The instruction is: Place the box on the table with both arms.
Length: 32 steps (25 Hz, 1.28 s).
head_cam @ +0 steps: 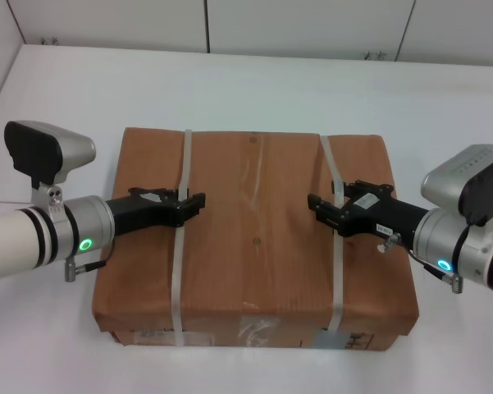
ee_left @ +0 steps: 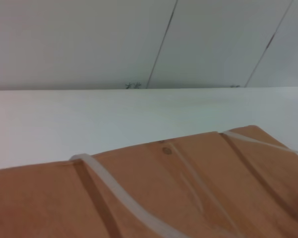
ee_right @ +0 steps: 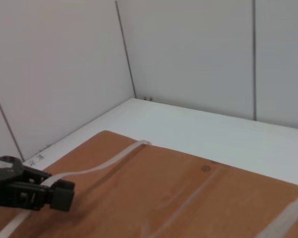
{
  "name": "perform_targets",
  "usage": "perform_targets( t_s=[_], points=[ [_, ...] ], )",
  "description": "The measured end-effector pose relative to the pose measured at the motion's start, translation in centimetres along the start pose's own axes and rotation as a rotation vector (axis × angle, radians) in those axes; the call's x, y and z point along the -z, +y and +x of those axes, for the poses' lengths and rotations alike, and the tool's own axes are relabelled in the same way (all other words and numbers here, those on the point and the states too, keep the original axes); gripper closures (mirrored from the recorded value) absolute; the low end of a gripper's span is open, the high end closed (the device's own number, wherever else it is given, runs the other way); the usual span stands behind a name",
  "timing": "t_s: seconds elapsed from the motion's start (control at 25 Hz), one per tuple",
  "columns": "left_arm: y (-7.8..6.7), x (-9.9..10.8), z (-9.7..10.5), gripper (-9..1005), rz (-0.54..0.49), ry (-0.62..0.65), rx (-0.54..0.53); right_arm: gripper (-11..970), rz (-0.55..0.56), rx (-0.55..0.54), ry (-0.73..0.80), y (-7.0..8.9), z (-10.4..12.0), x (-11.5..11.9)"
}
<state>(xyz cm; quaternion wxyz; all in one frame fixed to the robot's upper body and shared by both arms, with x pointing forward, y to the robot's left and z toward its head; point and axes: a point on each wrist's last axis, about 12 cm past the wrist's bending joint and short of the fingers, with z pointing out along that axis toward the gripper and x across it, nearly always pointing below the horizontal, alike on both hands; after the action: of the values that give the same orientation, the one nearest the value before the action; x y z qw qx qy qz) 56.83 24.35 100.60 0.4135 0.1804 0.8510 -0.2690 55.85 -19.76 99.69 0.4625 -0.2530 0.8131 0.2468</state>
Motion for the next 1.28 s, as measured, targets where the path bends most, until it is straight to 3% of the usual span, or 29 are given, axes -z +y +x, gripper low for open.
perform_targets(
  t_s=[0.2,0.64,0.76,1.0,1.16,1.28],
  points=[
    [0.4,0.2,0.0,738,-0.018,-0.006,0.016,473,0.03,-0.025,-0.006,-0.6,0.4,0.5],
    [1.0,0.6,-0.2,276,-0.034,-0.017,0.026,407,0.079,-0.056,-0.02,-1.5,1.0,1.4],
    [1.0,0.7,-0.3,88,-0.027,-0.023,0.032,405,0.097,-0.072,-0.03,-1.8,1.1,1.7],
    [0.9,1.0,-0.7,88,0.004,-0.047,0.036,266,0.102,-0.078,-0.051,-2.1,1.3,2.3],
    [0.6,1.3,-0.9,88,0.05,-0.07,0.026,259,0.094,-0.076,-0.066,-2.2,1.2,2.5],
    [0.1,2.2,-1.3,88,0.139,-0.124,-0.01,252,0.066,-0.058,-0.112,-2.4,1.0,3.3]
  ],
)
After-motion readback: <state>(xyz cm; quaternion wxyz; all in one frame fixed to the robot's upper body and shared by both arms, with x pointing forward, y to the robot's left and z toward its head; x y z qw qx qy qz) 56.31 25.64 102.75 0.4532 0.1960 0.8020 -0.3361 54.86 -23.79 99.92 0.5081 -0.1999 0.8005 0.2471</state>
